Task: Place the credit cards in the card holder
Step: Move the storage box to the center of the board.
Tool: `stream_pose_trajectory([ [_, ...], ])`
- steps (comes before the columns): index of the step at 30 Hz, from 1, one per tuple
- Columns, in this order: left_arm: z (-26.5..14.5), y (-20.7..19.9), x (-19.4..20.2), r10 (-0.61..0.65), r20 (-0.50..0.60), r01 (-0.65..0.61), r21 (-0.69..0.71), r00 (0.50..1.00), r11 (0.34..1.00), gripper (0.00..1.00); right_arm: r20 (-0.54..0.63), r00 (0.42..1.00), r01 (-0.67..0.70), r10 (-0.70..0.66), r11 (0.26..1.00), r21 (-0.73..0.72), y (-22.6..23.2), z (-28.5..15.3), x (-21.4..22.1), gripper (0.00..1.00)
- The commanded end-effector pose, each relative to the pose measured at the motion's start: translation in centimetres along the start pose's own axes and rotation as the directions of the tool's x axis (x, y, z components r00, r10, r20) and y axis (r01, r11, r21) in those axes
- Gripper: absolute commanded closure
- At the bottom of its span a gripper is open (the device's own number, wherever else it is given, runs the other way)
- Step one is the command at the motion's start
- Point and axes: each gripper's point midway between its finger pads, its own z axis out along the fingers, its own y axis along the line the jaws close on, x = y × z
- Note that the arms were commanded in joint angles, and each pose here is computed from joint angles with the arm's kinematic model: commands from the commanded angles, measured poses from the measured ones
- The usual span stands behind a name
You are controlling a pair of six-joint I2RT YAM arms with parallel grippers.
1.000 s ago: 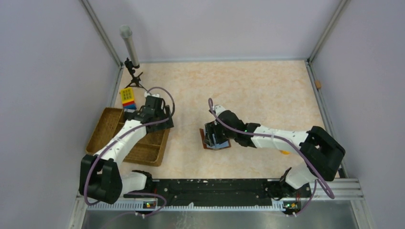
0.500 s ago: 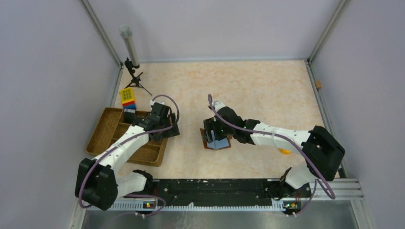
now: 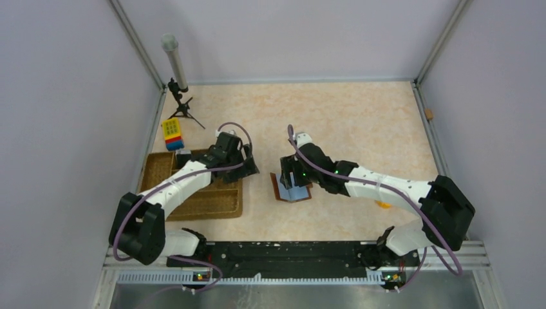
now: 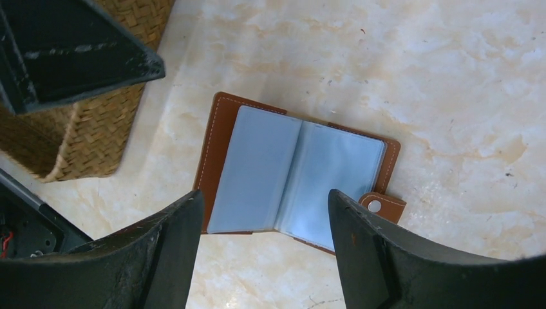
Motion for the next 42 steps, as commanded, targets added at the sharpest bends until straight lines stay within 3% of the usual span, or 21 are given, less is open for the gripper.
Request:
stream_pose_trajectory([
  [1,0.1,-6.6,-5.3,-0.070,0.127,0.042,0.215,0.989,0.976,0.20,0.056,0.997,-0.052,0.053,0.999,-0.009,-0.1,-0.6,-1.1,0.30],
  [9,1.9,-11.4,-9.6,-0.092,0.169,0.034,0.320,0.981,0.947,0.20,0.060,0.995,-0.082,0.083,0.997,-0.016,-0.4,-0.7,-0.3,0.30],
  [14,0.2,-11.5,-12.2,-0.031,0.257,-0.041,0.271,0.966,0.962,0.15,0.108,0.993,-0.050,0.051,0.999,-0.014,-0.3,-2.0,-2.0,0.26],
  [19,-4.2,-7.5,-14.0,0.023,0.349,-0.069,0.120,0.937,0.990,0.06,0.124,0.992,-0.010,0.012,1.000,-0.015,0.5,-2.0,-3.9,0.23],
  [23,-7.9,-2.0,-14.5,0.021,0.390,-0.029,0.013,0.921,0.999,0.02,0.100,0.995,0.000,0.008,0.996,-0.084,2.6,-1.3,-4.9,0.28],
  [32,-11.4,11.0,-10.3,-0.106,0.363,0.182,-0.183,0.926,0.966,0.01,-0.007,0.990,-0.135,0.142,0.923,-0.360,11.7,-1.0,-3.0,0.33],
  [37,-11.1,12.8,-8.4,-0.184,0.378,0.266,-0.179,0.907,0.947,0.01,-0.130,0.973,-0.228,0.190,0.878,-0.421,15.1,1.2,-0.1,0.38],
  [42,-9.8,12.2,-5.9,-0.244,0.336,0.295,-0.110,0.910,0.949,0.01,-0.170,0.965,-0.251,0.200,0.896,-0.368,14.9,3.8,1.3,0.40],
])
